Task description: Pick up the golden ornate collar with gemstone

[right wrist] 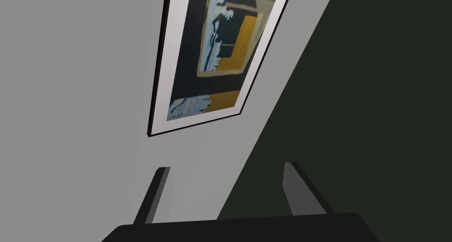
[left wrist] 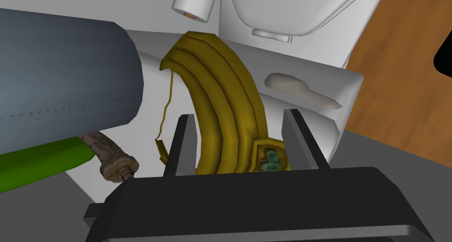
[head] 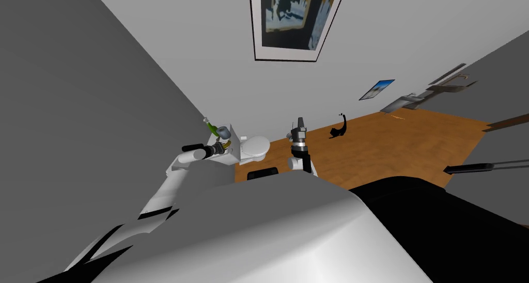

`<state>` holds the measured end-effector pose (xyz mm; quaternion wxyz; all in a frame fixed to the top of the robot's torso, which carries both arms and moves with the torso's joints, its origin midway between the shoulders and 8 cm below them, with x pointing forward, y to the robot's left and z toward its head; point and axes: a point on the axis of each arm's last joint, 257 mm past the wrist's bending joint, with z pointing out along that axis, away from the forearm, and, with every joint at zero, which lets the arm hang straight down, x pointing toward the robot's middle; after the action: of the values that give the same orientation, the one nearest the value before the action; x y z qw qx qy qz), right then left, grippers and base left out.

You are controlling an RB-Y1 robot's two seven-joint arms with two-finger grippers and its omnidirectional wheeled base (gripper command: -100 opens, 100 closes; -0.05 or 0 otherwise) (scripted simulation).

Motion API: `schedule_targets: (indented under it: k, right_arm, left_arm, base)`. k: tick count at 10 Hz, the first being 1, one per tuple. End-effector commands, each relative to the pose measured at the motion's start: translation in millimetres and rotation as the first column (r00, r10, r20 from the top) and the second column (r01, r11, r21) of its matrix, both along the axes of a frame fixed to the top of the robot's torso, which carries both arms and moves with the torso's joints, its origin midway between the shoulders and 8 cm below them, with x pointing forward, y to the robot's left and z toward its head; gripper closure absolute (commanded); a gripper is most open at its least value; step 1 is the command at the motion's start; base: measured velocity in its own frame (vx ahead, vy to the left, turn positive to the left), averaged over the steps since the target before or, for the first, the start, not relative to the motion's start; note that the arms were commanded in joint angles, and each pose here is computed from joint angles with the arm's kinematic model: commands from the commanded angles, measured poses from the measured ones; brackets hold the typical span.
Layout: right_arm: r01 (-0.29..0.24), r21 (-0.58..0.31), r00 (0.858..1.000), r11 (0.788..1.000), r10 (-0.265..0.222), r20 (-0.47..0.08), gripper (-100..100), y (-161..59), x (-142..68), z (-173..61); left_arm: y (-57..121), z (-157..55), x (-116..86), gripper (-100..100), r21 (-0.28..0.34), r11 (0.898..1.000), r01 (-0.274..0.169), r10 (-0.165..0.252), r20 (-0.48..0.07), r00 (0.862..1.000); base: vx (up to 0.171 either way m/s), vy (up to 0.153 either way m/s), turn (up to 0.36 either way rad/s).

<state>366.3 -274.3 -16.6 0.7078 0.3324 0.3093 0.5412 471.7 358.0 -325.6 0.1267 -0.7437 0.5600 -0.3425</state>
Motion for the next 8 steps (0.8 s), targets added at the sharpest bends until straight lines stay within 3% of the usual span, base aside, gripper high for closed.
schedule_targets:
  k: [1, 2, 3, 4, 8]
  right_arm:
    - [0.000, 0.000, 1.000, 1.000, 0.000, 0.000, 0, 0.0, 0.0, 0.0]
    - [0.000, 0.000, 1.000, 1.000, 0.000, 0.000, 0, 0.0, 0.0, 0.0]
    - [0.000, 0.000, 1.000, 1.000, 0.000, 0.000, 0, 0.0, 0.0, 0.0]
    - [0.000, 0.000, 1.000, 1.000, 0.000, 0.000, 0, 0.0, 0.0, 0.0]
    - [0.000, 0.000, 1.000, 1.000, 0.000, 0.000, 0, 0.0, 0.0, 0.0]
  left_arm:
    - [0.0, 0.0, 0.0, 100, 0.000, 1.000, 0.000, 0.000, 0.000, 1.000]
    - [0.0, -0.2, -0.1, 100, 0.000, 1.000, 0.000, 0.000, -0.001, 1.000]
    - [0.1, 0.0, 0.0, 0, -0.001, 1.000, -0.001, 0.001, 0.000, 1.000]
    - [-0.8, 1.0, -0.4, 100, 0.005, 1.000, -0.009, 0.009, -0.003, 1.000]
    - [-2.5, 4.5, -0.7, 100, 0.008, 0.999, -0.035, 0.035, -0.006, 0.999]
  base:
    - [0.000, 0.000, 0.000]
    - [0.000, 0.000, 0.000]
    - [0.000, 0.000, 0.000]
    - [-0.024, 0.035, -0.104]
    - [-0.038, 0.057, -0.079]
